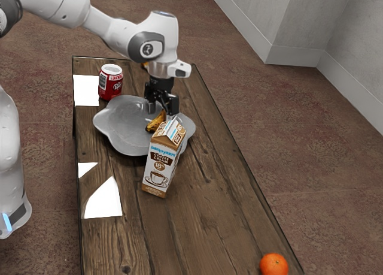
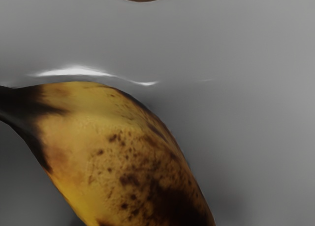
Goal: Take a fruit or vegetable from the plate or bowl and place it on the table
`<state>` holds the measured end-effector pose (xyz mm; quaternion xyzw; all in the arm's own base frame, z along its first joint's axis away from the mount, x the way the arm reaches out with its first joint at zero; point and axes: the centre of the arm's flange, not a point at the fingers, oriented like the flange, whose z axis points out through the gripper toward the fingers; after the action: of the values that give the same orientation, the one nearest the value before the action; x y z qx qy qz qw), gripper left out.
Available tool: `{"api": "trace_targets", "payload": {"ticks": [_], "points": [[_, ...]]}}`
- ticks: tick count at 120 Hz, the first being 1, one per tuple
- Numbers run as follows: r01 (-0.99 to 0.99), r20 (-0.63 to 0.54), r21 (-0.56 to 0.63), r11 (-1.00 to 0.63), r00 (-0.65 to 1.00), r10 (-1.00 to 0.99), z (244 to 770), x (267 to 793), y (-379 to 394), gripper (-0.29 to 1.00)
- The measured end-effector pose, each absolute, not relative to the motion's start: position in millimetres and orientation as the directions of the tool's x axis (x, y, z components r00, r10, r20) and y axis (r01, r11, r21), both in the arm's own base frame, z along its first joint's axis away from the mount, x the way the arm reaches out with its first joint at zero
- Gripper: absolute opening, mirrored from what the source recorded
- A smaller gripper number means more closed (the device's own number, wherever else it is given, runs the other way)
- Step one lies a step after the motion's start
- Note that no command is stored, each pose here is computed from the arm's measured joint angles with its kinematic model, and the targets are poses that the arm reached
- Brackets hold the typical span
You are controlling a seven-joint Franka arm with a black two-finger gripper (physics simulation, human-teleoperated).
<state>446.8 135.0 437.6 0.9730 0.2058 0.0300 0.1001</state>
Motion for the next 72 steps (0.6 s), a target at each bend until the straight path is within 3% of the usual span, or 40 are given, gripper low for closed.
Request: {"api": "trace_targets", "payload": {"ticks": [11,36,72], "points": [[0.401,0.006,0.205,-0.893,0.912,0.411,431,449,134,0.69],[0.405,0.004,0.205,-0.891,0.910,0.415,429,451,132,0.49],[0.420,0.003,0.210,-0.883,0.903,0.430,422,456,131,0.31]]}}
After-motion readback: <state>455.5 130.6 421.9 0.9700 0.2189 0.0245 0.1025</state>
